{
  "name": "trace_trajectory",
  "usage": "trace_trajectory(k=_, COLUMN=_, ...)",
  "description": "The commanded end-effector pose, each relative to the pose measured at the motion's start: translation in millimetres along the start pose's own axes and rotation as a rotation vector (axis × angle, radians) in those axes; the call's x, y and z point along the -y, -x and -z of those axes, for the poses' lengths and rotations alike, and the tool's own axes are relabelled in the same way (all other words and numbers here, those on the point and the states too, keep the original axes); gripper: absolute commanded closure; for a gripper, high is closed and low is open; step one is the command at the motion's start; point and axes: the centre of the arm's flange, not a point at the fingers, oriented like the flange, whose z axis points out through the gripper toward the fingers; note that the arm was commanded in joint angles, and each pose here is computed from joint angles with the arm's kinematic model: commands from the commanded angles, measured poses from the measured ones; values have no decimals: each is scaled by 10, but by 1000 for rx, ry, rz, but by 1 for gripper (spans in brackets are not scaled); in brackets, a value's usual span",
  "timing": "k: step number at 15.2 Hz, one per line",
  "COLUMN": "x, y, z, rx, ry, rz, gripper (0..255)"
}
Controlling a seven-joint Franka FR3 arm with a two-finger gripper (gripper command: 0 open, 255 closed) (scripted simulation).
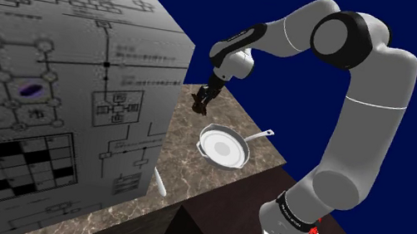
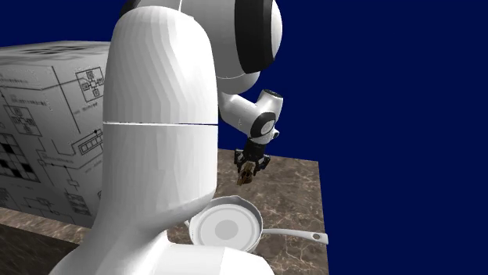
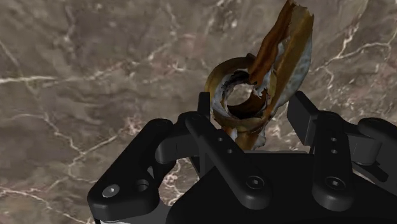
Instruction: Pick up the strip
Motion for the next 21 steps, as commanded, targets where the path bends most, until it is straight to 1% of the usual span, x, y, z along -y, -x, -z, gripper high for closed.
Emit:
trace_trajectory(k=1, x=-1, y=0, z=-7, rx=0, ry=0, rz=0, gripper=255)
trace_trajectory(k=6, x=1, y=1, z=-8, rx=0, ry=0, rz=0, gripper=255)
trace_trajectory(k=21, x=190, y=-43, z=760, rx=0, ry=0, rz=0, gripper=255)
